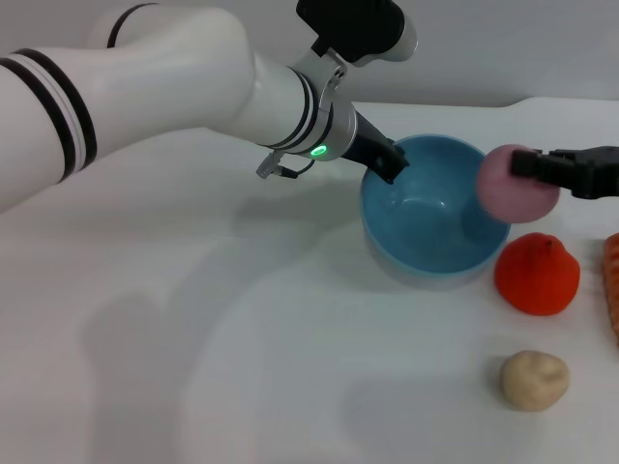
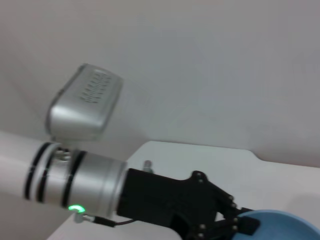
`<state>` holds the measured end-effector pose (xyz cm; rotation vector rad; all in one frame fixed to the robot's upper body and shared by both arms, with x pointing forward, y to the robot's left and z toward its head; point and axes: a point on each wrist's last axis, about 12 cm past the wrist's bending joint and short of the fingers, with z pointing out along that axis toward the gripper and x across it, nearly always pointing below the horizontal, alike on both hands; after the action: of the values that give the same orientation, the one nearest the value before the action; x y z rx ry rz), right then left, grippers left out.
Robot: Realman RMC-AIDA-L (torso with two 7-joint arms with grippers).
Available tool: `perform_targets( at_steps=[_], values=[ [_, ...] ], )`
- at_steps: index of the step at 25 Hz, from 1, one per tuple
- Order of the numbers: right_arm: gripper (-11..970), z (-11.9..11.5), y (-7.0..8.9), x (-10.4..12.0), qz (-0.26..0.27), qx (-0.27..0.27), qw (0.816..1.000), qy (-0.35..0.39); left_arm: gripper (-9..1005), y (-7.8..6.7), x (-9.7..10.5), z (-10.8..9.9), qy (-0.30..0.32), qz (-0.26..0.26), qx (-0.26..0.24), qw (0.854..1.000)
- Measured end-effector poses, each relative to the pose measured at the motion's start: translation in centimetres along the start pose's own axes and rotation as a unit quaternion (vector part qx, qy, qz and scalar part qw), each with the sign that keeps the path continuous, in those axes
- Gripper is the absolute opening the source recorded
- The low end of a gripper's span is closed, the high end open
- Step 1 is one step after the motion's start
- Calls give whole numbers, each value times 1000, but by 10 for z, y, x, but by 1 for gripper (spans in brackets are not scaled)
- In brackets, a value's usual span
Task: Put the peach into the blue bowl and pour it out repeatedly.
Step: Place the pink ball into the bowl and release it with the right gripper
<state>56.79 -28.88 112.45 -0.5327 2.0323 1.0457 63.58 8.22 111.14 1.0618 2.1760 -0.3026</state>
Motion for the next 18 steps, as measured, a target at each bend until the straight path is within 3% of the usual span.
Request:
perform_targets(
  at_steps=[10,13,18],
  values=[
    [97,18,-10,10,-5,18,1000,0,-1,1,4,0,1,-4,-1,1000],
    [290,17,-12,10,-4,29,1000,-6,-1,1,5,0,1,-4,-1,1000],
    [417,5,-20,17,7,59,997,-41,-1,3,6,0,-3,-3,-6,1000]
  ],
)
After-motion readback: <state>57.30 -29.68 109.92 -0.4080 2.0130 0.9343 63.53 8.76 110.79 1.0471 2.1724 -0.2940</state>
